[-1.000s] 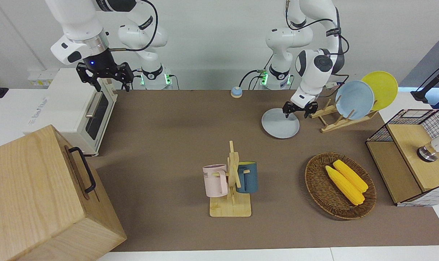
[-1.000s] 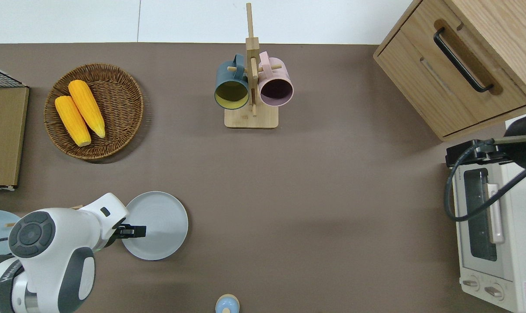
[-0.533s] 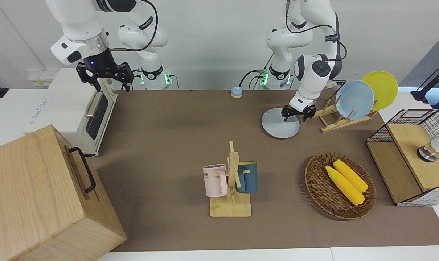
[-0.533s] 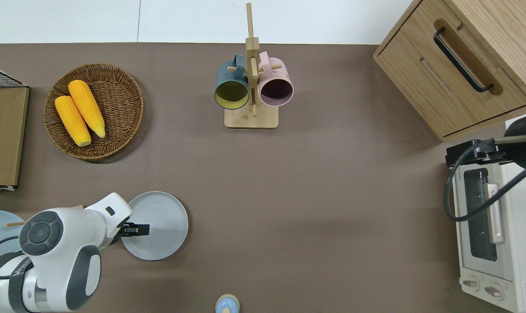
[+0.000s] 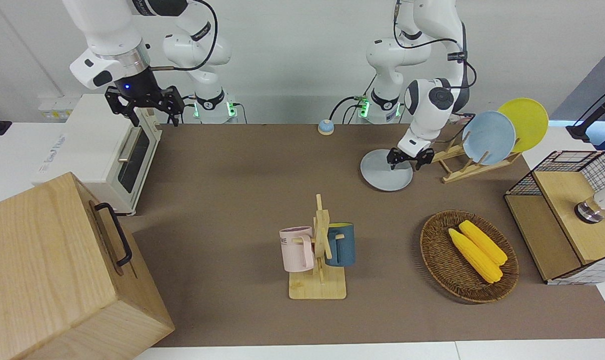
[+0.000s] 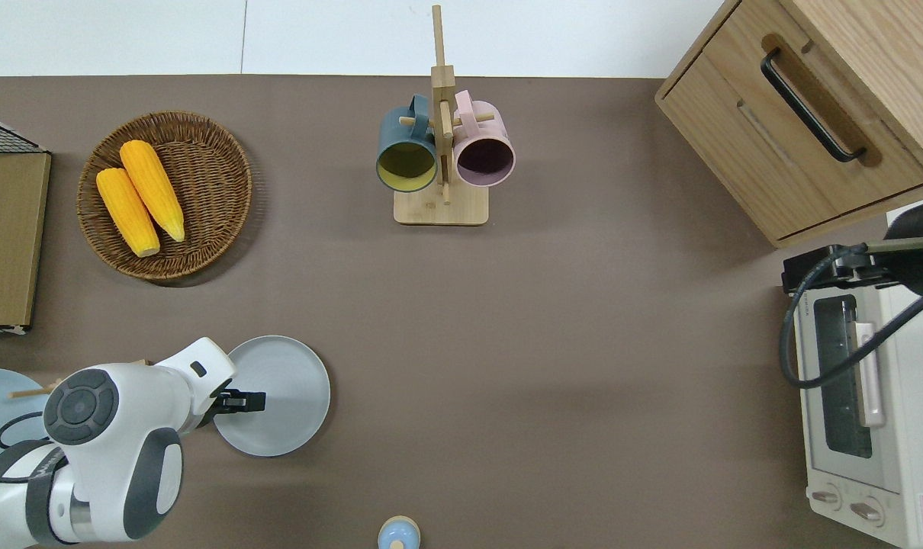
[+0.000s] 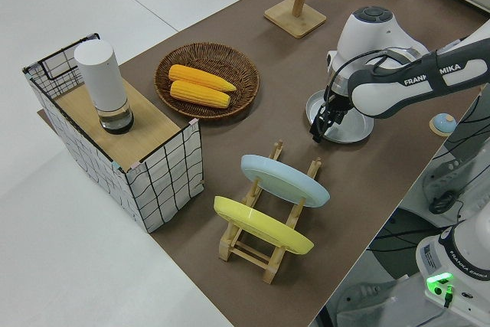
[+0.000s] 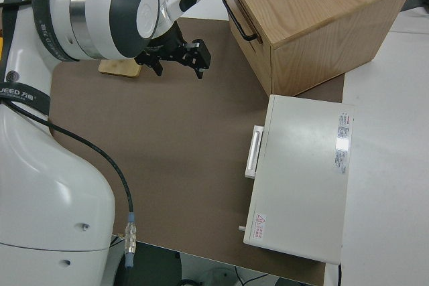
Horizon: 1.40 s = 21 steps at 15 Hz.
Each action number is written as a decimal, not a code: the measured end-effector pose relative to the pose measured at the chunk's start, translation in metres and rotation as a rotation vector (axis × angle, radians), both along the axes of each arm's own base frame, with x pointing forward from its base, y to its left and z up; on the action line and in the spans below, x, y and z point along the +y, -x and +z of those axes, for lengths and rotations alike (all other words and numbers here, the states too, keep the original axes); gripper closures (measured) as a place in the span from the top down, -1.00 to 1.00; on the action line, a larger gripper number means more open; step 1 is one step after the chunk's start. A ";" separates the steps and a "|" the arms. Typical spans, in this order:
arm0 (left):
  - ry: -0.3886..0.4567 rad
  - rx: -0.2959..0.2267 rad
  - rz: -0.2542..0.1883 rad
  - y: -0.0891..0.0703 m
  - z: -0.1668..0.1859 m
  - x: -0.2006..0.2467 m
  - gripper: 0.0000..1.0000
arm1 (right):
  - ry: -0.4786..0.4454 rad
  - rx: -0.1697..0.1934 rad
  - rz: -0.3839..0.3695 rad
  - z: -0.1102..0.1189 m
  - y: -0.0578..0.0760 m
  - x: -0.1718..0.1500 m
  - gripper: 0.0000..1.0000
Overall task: Pick gray plate from table and place it on lower plate rack with left arm
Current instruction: 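Lower the left gripper and close it on the gray plate's rim, then lift the gray plate and carry it toward the wooden rack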
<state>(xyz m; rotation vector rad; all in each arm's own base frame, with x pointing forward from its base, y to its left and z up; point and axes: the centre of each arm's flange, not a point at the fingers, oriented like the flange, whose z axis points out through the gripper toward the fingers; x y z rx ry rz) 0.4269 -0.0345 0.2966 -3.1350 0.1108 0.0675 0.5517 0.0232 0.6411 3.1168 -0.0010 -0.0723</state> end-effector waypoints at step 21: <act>0.006 -0.020 0.021 -0.002 0.009 0.001 -0.97 | 0.000 0.000 0.000 0.000 0.000 0.000 0.97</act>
